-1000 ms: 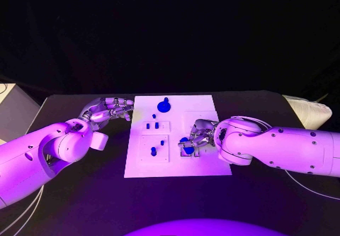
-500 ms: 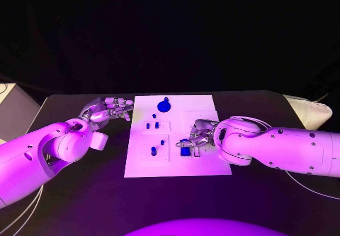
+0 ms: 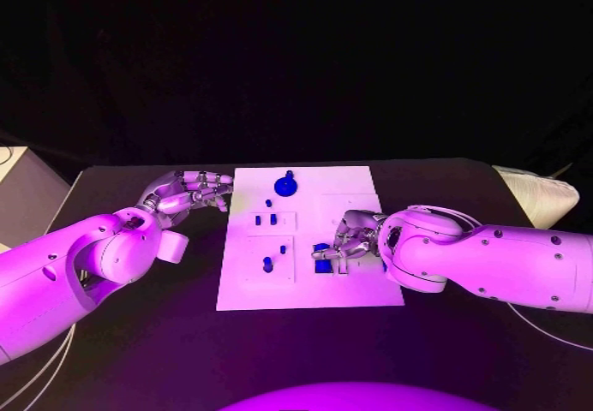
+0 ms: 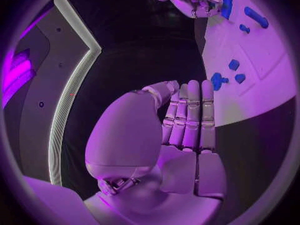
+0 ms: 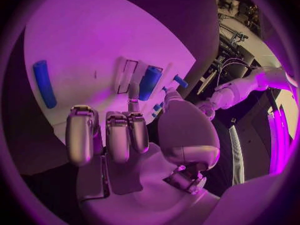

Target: Assemble the parts on the task board

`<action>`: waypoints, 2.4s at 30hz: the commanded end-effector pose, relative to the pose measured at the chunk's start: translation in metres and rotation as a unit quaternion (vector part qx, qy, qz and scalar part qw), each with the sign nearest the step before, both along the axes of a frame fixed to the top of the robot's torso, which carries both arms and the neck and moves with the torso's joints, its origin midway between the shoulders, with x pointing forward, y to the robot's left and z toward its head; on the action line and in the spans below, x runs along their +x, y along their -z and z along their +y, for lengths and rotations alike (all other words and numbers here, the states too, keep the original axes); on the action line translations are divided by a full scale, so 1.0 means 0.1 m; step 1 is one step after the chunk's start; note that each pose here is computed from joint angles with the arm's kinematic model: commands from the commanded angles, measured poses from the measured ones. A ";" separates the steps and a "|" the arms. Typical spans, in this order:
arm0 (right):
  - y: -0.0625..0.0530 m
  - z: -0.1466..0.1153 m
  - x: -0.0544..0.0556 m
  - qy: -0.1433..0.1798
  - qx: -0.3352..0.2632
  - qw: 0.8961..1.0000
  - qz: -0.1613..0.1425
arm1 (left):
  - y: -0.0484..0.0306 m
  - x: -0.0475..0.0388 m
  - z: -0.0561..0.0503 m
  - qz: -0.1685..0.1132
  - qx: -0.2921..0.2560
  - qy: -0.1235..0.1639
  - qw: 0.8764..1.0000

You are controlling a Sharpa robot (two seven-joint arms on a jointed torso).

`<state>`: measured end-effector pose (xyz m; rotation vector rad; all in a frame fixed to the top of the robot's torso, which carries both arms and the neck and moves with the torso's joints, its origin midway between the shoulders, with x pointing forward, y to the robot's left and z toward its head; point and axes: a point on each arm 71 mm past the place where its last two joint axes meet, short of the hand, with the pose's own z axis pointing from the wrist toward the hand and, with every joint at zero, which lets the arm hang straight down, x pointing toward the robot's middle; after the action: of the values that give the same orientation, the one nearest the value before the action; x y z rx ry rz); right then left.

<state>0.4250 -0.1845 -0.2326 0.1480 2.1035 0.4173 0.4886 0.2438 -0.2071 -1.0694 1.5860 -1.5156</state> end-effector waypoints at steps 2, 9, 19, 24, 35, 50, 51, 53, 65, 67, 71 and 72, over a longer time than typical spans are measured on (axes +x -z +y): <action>-0.07 -0.05 0.00 0.014 0.039 0.998 -0.036 | -0.009 -0.002 -0.03 -0.003 -0.006 0.008 1.000; -0.17 -0.27 0.02 0.054 0.071 0.994 -0.062 | -0.003 0.007 -0.04 -0.005 -0.008 0.006 1.000; -0.20 -0.74 0.04 0.097 0.066 0.992 -0.038 | 0.002 0.008 -0.03 -0.015 -0.014 0.002 1.000; -0.19 -0.93 -0.01 0.099 0.029 0.994 -0.039 | -0.006 0.001 -0.03 -0.021 -0.020 0.001 1.000; -0.12 -1.14 -0.14 0.094 -0.027 0.994 -0.043 | 0.008 -0.030 -0.03 -0.021 -0.025 0.005 0.999; 0.07 -1.08 -0.25 0.082 -0.040 0.995 -0.030 | 0.021 -0.052 -0.02 -0.020 -0.026 0.008 0.999; 0.07 -1.07 -0.25 0.082 -0.040 0.995 -0.030 | 0.022 -0.052 -0.02 -0.020 -0.026 0.008 0.999; 0.08 -1.07 -0.25 0.080 -0.041 0.995 -0.030 | 0.022 -0.054 -0.02 -0.020 -0.026 0.008 0.999; 0.14 -1.00 -0.21 0.071 -0.051 0.996 -0.033 | 0.023 -0.058 -0.01 -0.019 -0.025 0.008 0.999; 0.16 -0.99 -0.21 0.069 -0.053 0.996 -0.033 | 0.023 -0.058 -0.01 -0.018 -0.025 0.008 0.999; 0.20 -0.94 -0.20 0.062 -0.057 0.996 -0.036 | 0.023 -0.059 0.00 -0.018 -0.024 0.007 1.000; 0.21 -0.92 -0.20 0.060 -0.058 0.996 -0.037 | 0.023 -0.060 0.00 -0.018 -0.024 0.008 1.000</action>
<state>0.4068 -0.2784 -0.2492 0.2302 2.0213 0.2443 0.4835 0.2457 -0.2109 -1.0609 1.5467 -1.5532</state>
